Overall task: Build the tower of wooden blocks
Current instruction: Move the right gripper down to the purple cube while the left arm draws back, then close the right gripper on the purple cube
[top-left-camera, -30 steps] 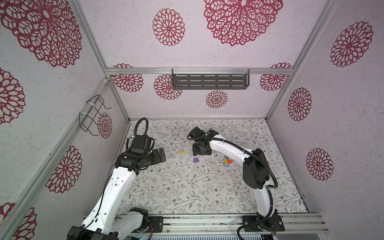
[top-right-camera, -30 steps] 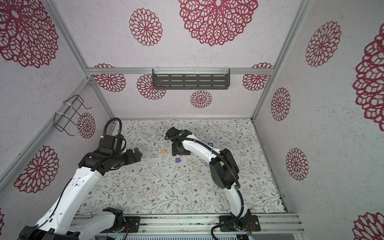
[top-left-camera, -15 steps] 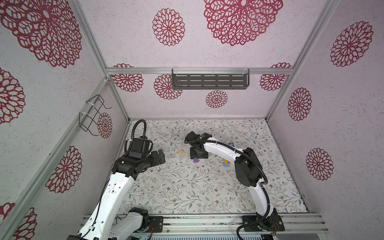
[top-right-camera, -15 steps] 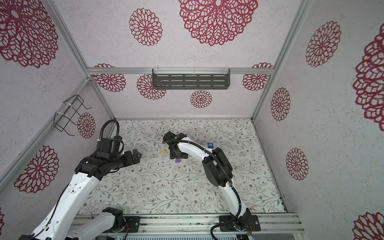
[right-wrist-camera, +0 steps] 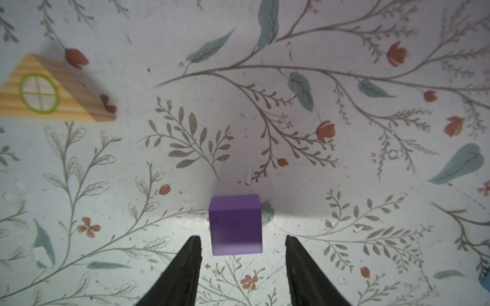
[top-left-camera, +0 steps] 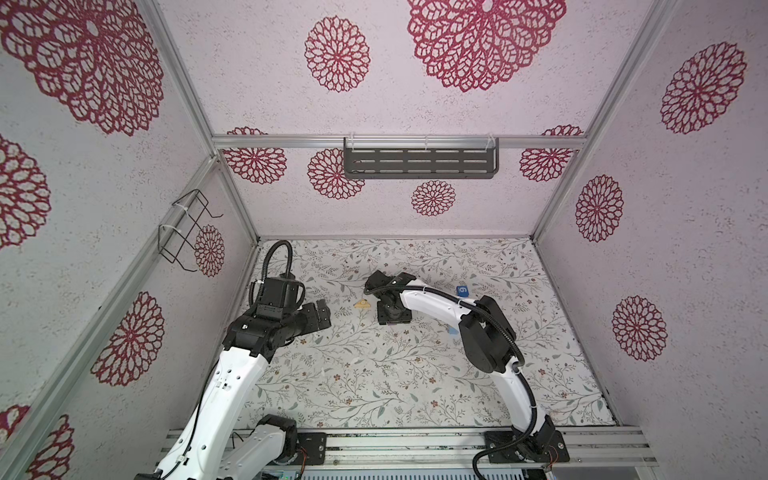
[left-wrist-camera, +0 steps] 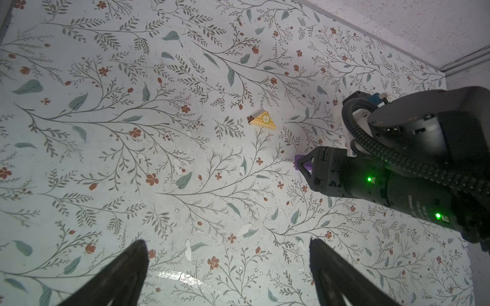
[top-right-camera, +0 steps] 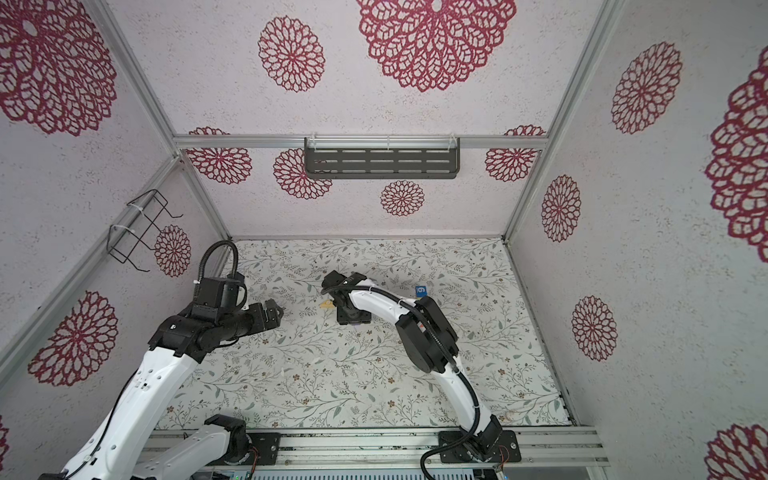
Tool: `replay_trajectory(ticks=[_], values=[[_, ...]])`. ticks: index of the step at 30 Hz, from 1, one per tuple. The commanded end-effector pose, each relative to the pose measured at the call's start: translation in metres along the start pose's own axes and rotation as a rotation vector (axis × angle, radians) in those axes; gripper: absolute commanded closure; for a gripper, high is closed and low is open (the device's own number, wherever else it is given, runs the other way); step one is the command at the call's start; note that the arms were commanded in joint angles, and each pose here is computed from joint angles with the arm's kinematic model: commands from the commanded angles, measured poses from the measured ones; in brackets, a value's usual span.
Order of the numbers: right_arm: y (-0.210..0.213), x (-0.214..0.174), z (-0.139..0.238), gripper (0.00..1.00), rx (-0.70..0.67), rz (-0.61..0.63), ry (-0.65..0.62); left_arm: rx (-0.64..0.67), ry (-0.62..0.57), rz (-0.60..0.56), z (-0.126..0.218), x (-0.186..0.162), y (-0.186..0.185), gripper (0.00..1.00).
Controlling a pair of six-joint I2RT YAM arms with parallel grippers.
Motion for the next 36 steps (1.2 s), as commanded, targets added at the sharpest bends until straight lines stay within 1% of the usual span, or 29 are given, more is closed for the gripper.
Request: replay_trajectory(ticks=[1,19,26,33,36], values=[[0.002,0.006,0.005,0.47,-0.001,-0.009,-0.017,-0.01,0.0,-0.01,-0.001,-0.001,-0.001,0.03],[0.002,0.005,-0.004,0.6,-0.008,0.013,-0.005,-0.001,0.014,-0.013,-0.002,-0.001,-0.001,0.03],[0.001,0.005,-0.005,0.67,-0.017,0.023,-0.001,0.004,0.014,-0.014,-0.002,-0.001,-0.001,0.03],[0.0,0.007,0.003,0.71,-0.008,0.031,-0.007,0.011,0.016,-0.017,-0.003,0.0,0.0,0.03],[0.002,0.009,0.012,0.73,0.004,0.065,-0.002,0.007,0.02,-0.021,-0.003,0.0,-0.001,0.03]])
Point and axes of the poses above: each gripper's point midway between its finger pads, its own z axis back along the fingers, its own y axis along the line the jaws close on, x = y × z, the point moved 6 cm from there along z, back along the fingers, and after that the axes turned 13 degrees about z, right-handed, at the moved point
